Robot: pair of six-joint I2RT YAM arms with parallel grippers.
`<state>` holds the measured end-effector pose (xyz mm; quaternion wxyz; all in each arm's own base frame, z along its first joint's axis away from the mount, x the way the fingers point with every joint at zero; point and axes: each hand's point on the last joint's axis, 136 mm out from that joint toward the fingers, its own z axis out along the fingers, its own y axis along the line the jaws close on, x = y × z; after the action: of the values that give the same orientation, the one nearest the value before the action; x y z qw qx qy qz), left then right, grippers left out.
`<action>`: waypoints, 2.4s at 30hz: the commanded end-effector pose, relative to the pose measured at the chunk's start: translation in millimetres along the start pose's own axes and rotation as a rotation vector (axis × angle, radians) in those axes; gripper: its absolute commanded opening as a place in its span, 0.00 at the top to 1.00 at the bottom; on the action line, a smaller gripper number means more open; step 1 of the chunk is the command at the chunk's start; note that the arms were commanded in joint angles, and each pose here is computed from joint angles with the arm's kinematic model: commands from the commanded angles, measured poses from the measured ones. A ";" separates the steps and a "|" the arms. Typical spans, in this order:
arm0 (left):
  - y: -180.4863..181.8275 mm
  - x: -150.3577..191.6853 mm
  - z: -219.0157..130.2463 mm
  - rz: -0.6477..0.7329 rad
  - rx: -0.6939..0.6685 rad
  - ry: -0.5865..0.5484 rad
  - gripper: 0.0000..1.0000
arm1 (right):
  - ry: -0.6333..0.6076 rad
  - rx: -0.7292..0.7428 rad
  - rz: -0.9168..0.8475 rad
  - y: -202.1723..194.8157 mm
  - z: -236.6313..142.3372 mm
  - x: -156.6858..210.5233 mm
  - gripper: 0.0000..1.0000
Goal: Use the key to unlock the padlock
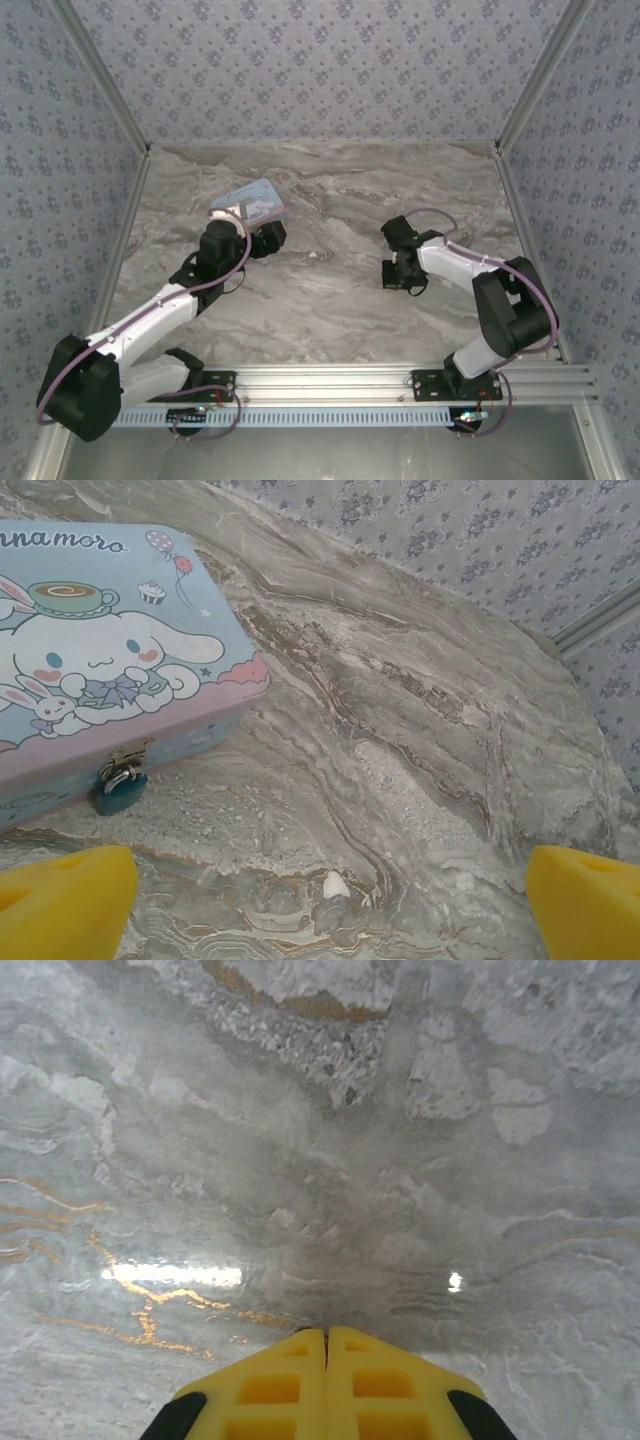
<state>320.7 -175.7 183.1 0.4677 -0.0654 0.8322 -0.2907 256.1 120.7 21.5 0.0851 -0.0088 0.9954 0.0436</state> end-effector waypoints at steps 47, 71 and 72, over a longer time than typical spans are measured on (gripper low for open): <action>-202.1 13.8 48.2 -0.493 0.474 0.171 0.50 | -0.762 -1.011 0.641 98.2 -209.6 -109.6 1.00; -218.3 28.9 62.6 -0.518 0.495 0.233 0.72 | -0.756 -0.982 0.630 101.6 -207.9 -107.6 1.00; -218.2 29.6 63.1 -0.518 0.494 0.236 0.74 | -0.755 -0.981 0.629 101.8 -207.4 -107.6 1.00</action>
<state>319.5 -381.5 238.0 0.2798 -0.1366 0.7564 -0.5752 321.5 205.5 232.4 0.3767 0.2597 0.7313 0.5058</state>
